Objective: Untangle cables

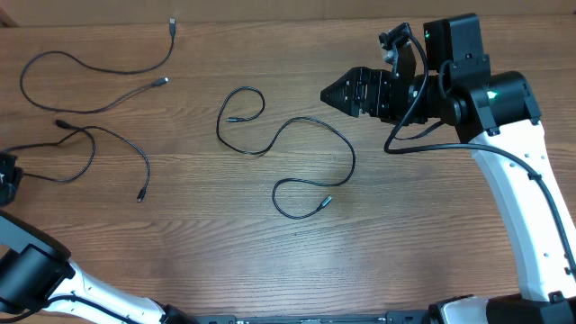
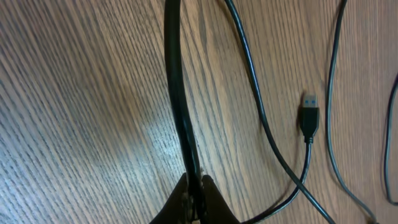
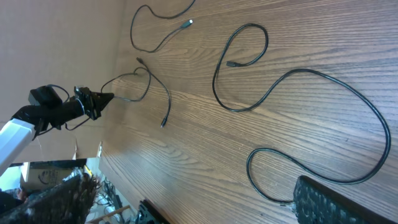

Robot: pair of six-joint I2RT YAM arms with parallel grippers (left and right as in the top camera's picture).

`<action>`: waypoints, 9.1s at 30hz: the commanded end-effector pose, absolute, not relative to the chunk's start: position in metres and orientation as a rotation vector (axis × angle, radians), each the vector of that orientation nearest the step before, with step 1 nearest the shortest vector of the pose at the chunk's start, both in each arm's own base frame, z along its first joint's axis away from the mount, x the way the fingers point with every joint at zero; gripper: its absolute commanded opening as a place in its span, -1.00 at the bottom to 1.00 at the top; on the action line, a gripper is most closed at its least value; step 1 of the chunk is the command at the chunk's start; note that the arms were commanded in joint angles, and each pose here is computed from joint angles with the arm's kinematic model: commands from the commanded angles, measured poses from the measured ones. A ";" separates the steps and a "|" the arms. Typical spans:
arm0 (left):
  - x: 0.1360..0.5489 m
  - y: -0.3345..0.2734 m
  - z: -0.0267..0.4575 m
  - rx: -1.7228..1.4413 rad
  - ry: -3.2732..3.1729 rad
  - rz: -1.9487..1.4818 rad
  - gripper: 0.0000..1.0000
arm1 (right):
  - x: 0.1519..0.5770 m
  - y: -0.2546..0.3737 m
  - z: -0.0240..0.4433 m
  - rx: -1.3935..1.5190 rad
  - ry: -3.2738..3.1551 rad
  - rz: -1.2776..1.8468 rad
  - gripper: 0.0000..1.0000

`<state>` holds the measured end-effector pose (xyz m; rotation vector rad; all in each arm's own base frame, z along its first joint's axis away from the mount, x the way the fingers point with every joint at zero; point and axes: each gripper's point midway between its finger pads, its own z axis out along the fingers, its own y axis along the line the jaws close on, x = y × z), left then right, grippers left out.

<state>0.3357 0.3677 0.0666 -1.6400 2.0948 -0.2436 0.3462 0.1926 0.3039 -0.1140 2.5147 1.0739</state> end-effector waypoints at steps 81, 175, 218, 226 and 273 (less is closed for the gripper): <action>0.376 -0.295 0.108 0.238 2.852 -0.667 0.99 | 0.359 -0.064 0.254 0.776 2.550 0.245 1.00; 0.387 -0.208 0.273 -0.189 2.594 -0.199 -0.84 | 0.345 -0.077 0.249 0.855 2.578 0.235 1.00; 0.434 -0.282 -0.008 -0.224 2.920 0.007 -0.23 | 0.345 -0.077 0.249 0.855 2.578 0.235 1.00; 0.415 -0.285 -0.023 -0.219 3.009 -0.043 -0.92 | 0.345 -0.077 0.249 0.855 2.578 0.235 1.00; 0.457 -0.248 0.167 -0.374 2.675 -0.255 0.54 | 0.345 -0.077 0.249 0.855 2.578 0.235 1.00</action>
